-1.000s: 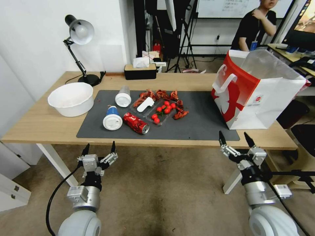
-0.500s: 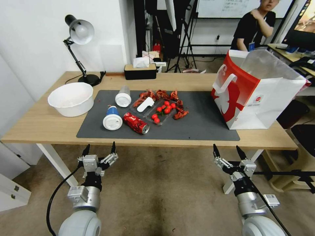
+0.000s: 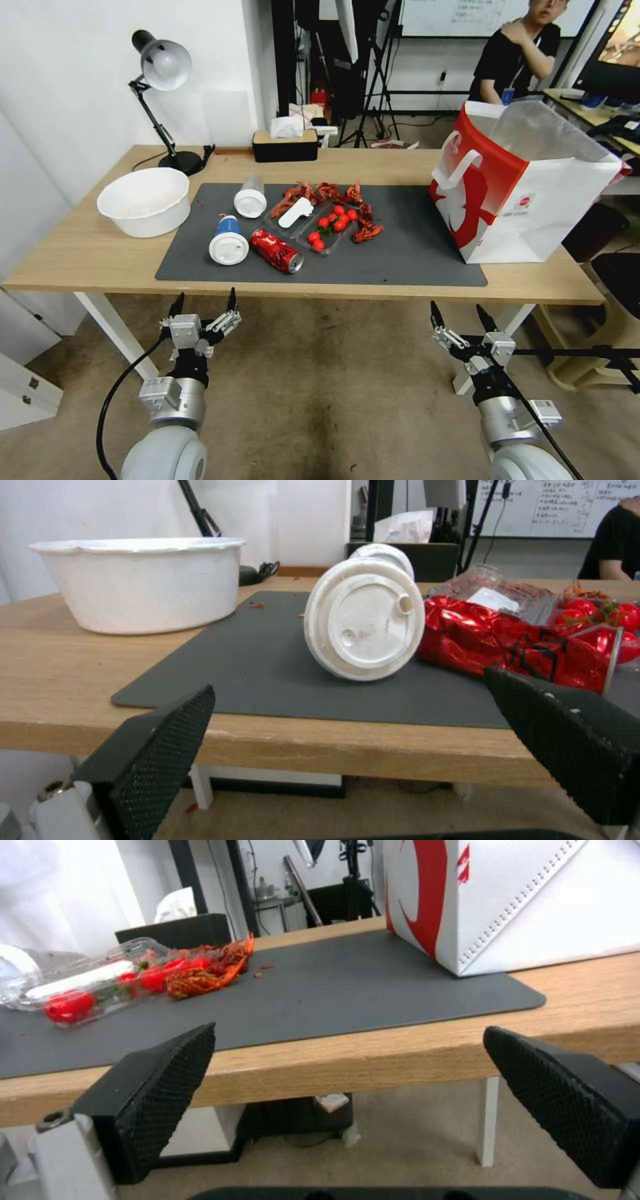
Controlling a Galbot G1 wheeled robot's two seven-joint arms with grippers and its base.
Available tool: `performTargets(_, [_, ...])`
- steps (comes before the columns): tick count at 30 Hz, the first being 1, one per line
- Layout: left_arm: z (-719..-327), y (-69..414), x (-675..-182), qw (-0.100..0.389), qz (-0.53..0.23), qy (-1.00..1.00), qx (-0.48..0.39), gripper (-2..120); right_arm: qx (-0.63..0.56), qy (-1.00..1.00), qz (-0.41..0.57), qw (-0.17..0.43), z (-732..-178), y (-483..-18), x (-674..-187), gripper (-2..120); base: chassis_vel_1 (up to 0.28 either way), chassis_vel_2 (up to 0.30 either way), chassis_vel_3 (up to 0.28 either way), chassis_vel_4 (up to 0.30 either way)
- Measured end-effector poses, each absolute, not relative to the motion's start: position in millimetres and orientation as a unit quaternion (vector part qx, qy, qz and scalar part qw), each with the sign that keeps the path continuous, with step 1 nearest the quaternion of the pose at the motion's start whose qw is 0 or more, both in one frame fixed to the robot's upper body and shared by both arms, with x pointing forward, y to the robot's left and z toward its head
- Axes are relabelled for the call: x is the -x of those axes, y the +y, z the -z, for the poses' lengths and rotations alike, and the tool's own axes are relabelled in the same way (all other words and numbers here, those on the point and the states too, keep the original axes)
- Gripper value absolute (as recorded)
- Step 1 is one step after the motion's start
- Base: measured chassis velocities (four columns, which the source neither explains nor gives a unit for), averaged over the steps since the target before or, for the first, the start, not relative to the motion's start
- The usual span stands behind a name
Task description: Pick up the trash from the table and place it into the takeout bag.
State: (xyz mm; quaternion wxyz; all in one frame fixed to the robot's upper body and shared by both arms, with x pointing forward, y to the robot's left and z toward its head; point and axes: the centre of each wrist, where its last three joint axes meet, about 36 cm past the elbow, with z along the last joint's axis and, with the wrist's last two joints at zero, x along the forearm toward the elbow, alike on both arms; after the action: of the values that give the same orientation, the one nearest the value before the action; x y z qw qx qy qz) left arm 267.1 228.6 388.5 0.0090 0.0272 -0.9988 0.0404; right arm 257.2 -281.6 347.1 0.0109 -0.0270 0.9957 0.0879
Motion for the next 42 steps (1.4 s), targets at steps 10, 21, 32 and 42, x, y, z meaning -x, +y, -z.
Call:
performTargets(10, [-392.6, 227.3, -266.1, 0.005, -0.044, -0.999, -0.025, 100, 0.03, 0.996, -0.087, 0.013, -349.5, -278.9, -254.6, 100, 0.0, 0.0, 0.0, 0.0])
performTargets(21, [-392.7, 226.9, -268.5, 0.002, -0.048, -0.999, -0.024, 100, 0.03, 0.995, -0.091, 0.017, -352.0, -276.2, -255.4, 100, 0.0, 0.0, 0.0, 0.0])
performTargets(32, [-390.5, 232.4, -288.0, -0.004, -0.047, -0.998, -0.031, 100, 0.034, 0.995, -0.091, 0.023, -357.3, -274.7, -260.1, 100, 0.0, 0.0, 0.0, 0.0])
performTargets(42, [-402.1, 248.8, -340.9, -0.023, -0.058, -0.997, -0.035, 100, 0.032, 0.995, -0.088, 0.022, -360.1, -276.7, -259.1, 100, 0.0, 0.0, 0.0, 0.0])
